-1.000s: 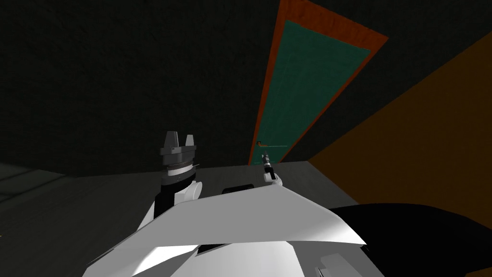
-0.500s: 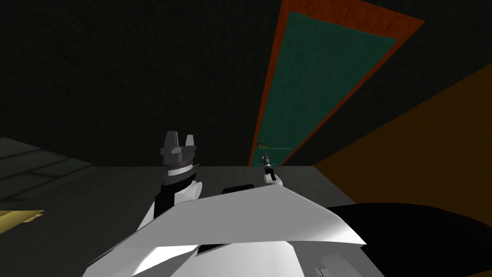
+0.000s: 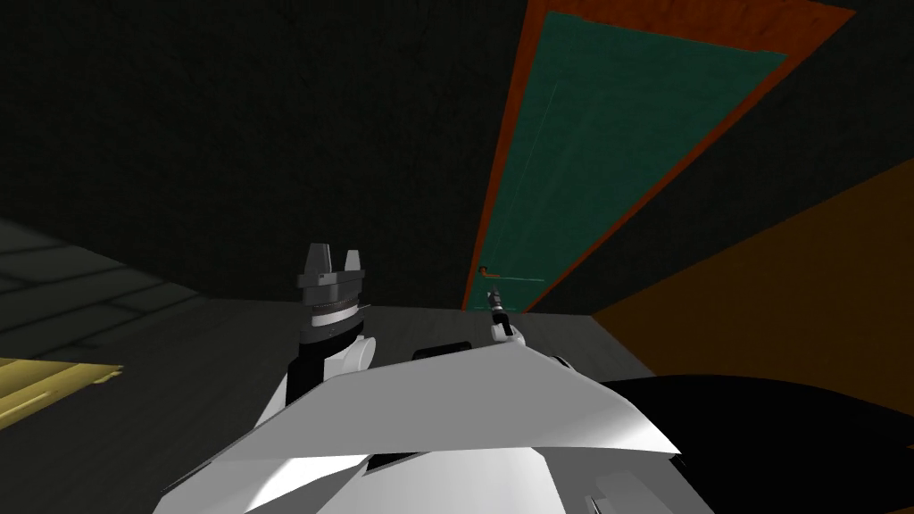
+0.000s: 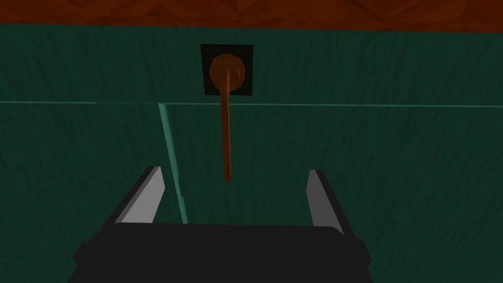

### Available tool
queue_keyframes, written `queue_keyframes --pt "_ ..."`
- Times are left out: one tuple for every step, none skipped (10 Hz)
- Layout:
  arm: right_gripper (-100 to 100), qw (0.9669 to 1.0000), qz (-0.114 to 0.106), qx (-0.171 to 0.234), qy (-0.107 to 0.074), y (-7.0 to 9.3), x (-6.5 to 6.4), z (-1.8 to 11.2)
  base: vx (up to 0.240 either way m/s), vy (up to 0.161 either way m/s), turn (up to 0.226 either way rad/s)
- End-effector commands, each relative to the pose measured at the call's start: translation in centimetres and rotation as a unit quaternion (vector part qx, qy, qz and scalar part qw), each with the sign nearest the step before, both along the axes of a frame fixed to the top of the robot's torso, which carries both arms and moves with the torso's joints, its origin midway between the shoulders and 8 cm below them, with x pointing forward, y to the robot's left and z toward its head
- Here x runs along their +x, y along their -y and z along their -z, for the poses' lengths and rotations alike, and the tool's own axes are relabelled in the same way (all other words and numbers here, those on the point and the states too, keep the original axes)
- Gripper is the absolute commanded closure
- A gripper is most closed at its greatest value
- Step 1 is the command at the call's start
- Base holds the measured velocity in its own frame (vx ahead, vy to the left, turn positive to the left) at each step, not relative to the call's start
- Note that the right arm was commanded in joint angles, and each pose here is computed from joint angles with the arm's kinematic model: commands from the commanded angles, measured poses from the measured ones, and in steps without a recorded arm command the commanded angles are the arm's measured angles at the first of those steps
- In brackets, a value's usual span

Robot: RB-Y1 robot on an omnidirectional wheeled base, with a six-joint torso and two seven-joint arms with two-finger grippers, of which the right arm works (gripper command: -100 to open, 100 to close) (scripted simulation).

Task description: Pull the door open

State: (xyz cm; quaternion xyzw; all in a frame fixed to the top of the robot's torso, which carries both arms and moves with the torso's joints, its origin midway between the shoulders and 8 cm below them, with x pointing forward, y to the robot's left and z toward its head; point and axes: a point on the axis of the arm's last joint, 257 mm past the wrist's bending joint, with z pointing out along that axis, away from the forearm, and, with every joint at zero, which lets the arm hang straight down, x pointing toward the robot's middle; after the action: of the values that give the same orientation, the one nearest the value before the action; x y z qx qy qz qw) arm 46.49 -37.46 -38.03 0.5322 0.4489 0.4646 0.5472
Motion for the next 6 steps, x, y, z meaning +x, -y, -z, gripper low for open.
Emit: queue_keyframes --pt "-100 0.9999 0.004 0.001 -0.010 0.4 -0.3 0.7 0.024 -0.114 0.129" --pt "-100 0.9999 0.006 0.001 -0.013 0.5 -0.4 1.0 0.027 -0.121 0.093" --pt "-100 0.9999 0.006 0.001 -0.014 0.6 -0.4 1.1 0.016 -0.083 0.047" --pt "-100 0.9999 0.006 0.001 -0.013 0.5 -0.4 1.0 0.005 -0.032 0.008" --pt "-100 0.9998 0.013 0.002 -0.014 1.6 -1.0 1.1 0.124 -0.013 0.094" --pt "-100 0.9998 0.015 0.002 -0.014 2.0 -1.2 1.1 0.192 0.015 0.100"
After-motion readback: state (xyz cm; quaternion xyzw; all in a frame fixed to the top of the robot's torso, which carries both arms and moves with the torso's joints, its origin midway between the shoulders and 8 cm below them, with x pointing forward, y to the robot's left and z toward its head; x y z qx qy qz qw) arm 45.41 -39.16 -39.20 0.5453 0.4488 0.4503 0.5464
